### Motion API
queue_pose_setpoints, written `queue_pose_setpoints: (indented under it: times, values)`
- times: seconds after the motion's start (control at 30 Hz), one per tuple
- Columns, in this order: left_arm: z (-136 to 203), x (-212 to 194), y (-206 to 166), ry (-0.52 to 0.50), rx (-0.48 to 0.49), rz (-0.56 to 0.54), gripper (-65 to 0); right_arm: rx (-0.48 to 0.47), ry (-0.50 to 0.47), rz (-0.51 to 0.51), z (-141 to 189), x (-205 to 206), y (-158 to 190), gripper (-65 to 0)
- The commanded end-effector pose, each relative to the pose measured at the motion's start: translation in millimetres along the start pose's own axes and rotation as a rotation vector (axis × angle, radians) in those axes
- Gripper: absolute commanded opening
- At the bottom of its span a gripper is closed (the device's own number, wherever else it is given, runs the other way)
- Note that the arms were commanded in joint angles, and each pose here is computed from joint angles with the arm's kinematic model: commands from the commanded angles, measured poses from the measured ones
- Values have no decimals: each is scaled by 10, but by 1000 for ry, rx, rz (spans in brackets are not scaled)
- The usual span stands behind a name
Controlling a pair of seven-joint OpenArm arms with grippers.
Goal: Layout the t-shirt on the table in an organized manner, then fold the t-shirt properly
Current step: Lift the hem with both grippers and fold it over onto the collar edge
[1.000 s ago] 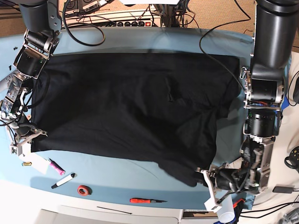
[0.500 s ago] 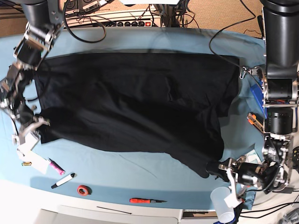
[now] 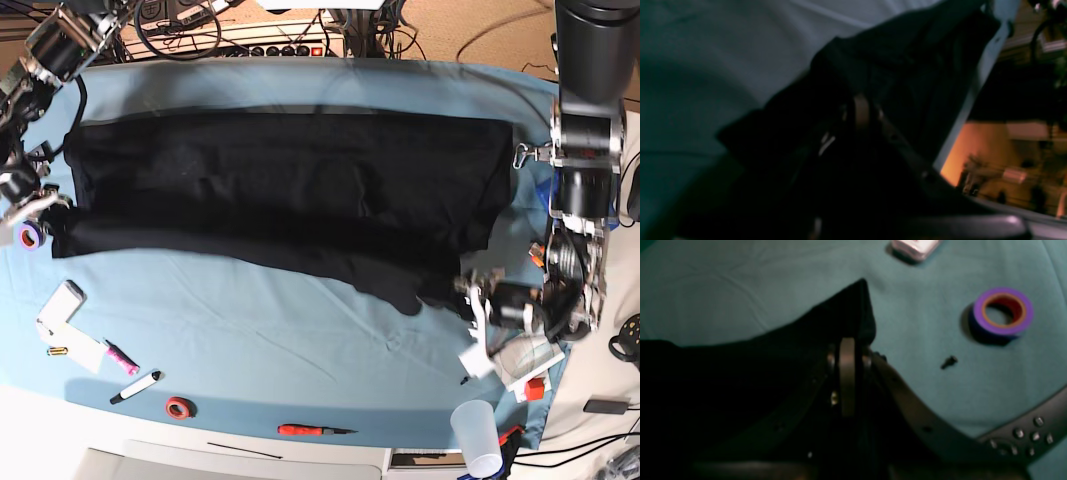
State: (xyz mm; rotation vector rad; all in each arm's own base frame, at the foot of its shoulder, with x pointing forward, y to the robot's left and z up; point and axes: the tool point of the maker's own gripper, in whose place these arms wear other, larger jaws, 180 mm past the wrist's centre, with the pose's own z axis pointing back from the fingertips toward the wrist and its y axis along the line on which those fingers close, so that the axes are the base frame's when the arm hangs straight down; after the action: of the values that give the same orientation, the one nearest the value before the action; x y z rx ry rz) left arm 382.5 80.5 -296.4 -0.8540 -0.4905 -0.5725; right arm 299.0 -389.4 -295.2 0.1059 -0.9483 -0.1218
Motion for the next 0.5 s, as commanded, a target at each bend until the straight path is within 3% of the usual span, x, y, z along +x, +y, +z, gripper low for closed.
queue_pose_setpoints:
  times: [0.0, 0.1, 0.23, 0.37, 0.47]
  values:
    - [89, 153, -115, -44, -10, -65, -650, -10, -60, 24, 83, 208, -45, -650]
    - [30, -36, -388, -19, -15, -173, -650, -15, -35, 22, 100, 103, -66, -650]
    - [-28, -362, -635, 57, 61, -320, -650, -4, -1, 13, 120, -22, -57, -650]
    - [-100, -654, -828, 79, 86, -353, -650, 18, 32, -3, 143, -142, -26, -650]
    - [-148, -899, -843, 114, 106, -317, -650, 14, 58, -4, 161, -229, -41, -650]
